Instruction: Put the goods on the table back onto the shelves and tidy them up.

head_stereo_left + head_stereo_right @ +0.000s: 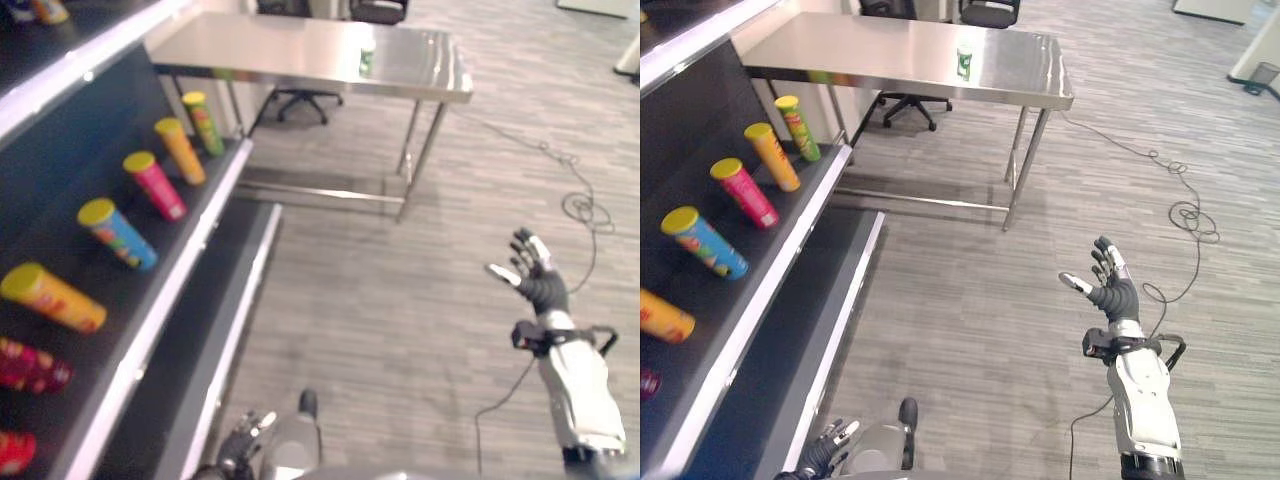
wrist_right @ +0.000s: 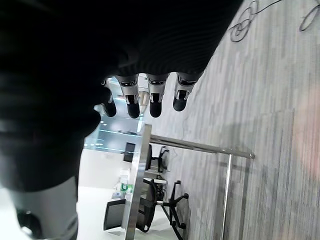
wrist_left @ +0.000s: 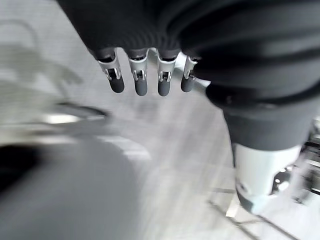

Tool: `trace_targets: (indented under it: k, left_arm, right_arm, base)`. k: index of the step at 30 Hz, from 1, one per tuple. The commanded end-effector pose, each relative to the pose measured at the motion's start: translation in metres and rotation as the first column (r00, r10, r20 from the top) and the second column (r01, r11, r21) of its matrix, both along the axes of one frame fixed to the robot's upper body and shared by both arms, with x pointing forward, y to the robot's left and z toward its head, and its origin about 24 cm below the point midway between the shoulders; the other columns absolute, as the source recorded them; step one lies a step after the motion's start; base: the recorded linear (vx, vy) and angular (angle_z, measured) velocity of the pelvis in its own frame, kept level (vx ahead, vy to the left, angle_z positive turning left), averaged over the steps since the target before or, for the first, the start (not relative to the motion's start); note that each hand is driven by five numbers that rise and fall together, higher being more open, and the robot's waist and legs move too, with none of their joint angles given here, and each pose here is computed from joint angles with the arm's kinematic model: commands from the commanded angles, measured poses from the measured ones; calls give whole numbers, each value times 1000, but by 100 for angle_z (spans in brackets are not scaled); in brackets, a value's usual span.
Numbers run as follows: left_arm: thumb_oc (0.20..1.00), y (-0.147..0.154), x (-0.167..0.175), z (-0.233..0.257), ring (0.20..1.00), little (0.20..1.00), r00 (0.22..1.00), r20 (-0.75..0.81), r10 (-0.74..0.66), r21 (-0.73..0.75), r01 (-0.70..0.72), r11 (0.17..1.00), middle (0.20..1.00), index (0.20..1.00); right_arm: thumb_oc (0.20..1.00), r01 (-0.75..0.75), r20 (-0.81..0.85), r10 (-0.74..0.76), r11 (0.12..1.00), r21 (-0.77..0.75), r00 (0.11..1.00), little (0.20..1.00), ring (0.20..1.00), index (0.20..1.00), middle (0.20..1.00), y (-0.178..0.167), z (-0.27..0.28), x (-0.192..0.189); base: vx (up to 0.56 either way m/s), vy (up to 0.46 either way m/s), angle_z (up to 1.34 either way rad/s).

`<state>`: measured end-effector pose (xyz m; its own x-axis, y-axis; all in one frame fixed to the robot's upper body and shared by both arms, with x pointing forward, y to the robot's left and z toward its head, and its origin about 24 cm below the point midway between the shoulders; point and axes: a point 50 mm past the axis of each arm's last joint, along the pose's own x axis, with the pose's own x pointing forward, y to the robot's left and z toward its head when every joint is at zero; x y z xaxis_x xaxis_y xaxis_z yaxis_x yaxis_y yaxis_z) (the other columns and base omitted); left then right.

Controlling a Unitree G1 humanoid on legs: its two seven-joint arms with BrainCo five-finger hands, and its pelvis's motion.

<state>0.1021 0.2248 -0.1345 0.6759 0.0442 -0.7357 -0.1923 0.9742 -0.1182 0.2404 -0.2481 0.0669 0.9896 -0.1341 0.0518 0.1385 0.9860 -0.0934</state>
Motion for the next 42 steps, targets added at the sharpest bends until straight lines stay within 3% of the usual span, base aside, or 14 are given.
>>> trace_targets:
  k: [1, 16, 25, 33, 42]
  left_arm:
    - [1000, -12, -15, -3, 1000, 1000, 997, -15, -77, -10, 76, 997, 1000, 1000]
    - [1000, -13, -6, 0, 1000, 1000, 999, 12, -50, -2, 50, 999, 1000, 1000]
    - [1000, -20, -4, 0, 1000, 1000, 998, 19, -67, -23, 67, 997, 1000, 1000]
    - [1000, -23, -4, 0, 1000, 1000, 993, 13, -114, -23, 114, 993, 1000, 1000]
    - [1000, -12, -5, 0, 1000, 1000, 993, -5, -114, 1, 115, 993, 1000, 1000]
  right_arm:
    - [1000, -7, 125, 17, 997, -78, 992, 1000, 1000, 1000, 1000, -8, 34, 4]
    - [1000, 27, 152, -8, 993, -119, 988, 1000, 1000, 1000, 1000, -9, 40, 2]
    - [1000, 66, 140, -47, 989, -134, 989, 1000, 1000, 1000, 1000, -23, 37, -7]
    - [1000, 51, 142, -31, 988, -144, 989, 1000, 1000, 1000, 1000, -23, 43, -7]
    - [1000, 68, 177, -43, 988, -137, 983, 1000, 1000, 1000, 1000, -21, 51, -10]
  base:
    - [378, 320, 3]
    - [318, 56, 18]
    - [328, -200, 86]
    - [275, -295, 14]
    - [329, 18, -11]
